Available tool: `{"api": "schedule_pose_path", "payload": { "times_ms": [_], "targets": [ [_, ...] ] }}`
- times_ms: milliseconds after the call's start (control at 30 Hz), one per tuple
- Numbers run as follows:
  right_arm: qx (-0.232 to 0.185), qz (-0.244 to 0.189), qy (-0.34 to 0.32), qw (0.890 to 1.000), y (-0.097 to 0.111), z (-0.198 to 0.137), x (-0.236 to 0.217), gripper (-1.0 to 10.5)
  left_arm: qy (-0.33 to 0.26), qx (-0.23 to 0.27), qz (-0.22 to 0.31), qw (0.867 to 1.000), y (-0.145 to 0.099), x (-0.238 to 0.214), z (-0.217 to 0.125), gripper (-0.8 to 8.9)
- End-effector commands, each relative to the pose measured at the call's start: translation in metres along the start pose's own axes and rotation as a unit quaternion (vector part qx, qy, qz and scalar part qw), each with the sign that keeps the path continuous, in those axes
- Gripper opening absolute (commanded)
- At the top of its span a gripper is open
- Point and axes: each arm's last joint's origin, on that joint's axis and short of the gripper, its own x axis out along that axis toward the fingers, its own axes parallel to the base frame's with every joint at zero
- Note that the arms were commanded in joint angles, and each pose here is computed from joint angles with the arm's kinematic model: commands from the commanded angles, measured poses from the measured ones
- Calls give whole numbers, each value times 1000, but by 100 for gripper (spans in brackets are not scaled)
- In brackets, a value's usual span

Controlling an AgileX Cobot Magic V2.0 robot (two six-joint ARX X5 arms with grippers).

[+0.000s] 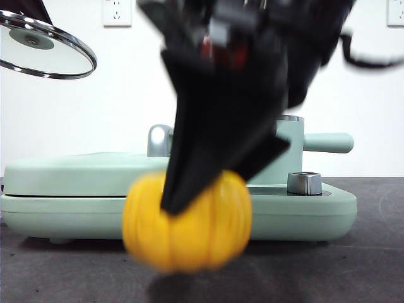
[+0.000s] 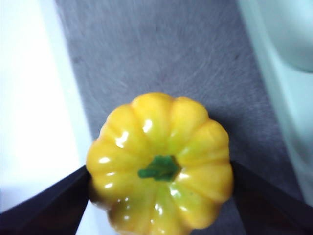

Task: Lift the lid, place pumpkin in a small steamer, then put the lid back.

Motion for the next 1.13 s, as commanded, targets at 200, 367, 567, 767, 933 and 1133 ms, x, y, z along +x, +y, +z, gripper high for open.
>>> {"api": "schedule_pose_path", "payload": {
  "times_ms": [200,367,567,767,933,1133],
  "targets": [
    [62,-20,-73,995,9,-4,-58,368,-20,15,1,1000,0,-2,7,16],
    [121,-72,-167,976,10,-12,-108,352,-22,15,1,1000,0,-2,7,16],
    [197,-114,-250,941,4,-11,-160,352,-24,15,1,1000,0,-2,8,15],
    [225,-150,-272,923,-11,7,-193,352,-23,12,1,1000,0,-2,8,15],
    [230,-179,-277,916,-33,30,-209,352,-21,9,1,1000,0,-2,7,15],
    [235,-200,-242,920,-68,55,-207,352,-21,3,0,1000,0,-2,7,15]
  ]
}}
